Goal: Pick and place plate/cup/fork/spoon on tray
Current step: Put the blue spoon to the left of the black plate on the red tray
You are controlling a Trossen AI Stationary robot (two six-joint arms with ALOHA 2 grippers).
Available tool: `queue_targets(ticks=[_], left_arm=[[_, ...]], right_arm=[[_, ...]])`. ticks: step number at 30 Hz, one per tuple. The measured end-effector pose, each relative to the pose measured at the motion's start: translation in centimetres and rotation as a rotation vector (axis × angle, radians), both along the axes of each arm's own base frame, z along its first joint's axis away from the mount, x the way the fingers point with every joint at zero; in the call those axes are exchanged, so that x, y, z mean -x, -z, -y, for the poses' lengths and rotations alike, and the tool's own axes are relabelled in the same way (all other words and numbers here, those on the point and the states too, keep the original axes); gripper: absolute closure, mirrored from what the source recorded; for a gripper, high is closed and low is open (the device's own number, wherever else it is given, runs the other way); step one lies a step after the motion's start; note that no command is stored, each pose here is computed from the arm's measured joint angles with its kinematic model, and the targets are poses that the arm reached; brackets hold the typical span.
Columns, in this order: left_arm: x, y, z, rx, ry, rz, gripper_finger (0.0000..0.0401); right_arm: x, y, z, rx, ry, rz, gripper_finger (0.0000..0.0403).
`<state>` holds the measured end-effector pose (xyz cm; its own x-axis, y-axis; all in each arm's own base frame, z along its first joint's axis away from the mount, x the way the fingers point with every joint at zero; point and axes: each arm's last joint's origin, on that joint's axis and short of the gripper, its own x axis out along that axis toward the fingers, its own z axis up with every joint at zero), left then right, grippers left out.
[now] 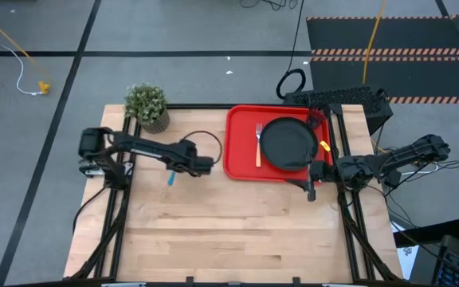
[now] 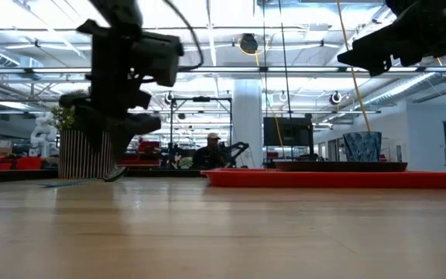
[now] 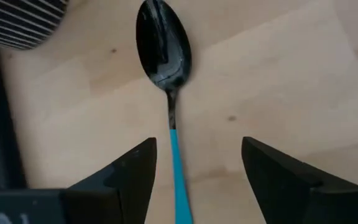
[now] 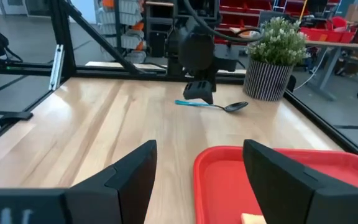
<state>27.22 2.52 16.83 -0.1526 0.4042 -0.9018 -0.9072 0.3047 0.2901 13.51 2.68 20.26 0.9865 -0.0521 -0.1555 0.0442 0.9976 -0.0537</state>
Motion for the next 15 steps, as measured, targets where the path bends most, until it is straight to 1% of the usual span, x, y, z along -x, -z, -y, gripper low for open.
queue_targets(ticks=[4, 7, 10, 15], left_arm=[[1.7, 1.9, -0.8, 0.004, 0.034, 0.075, 0.0179], [2.6, 3.5, -1.0, 0.005, 0.037, 0.088, 0.019], [3.0, 4.1, -1.1, -0.003, 0.033, 0.098, 0.0201], [3.1, 4.8, -1.2, -0.018, 0.057, 0.127, 0.0219]], right_arm=[[0.0, 0.1, 0.0, -0.003, 0.001, -0.006, 0.0172], [0.0, 0.2, 0.0, 0.0, 0.0, -0.017, 0.0172], [0.0, 0.3, 0.0, -0.011, 0.004, -0.027, 0.0172], [-0.2, 0.5, 0.0, -0.008, 0.004, -0.042, 0.0172]])
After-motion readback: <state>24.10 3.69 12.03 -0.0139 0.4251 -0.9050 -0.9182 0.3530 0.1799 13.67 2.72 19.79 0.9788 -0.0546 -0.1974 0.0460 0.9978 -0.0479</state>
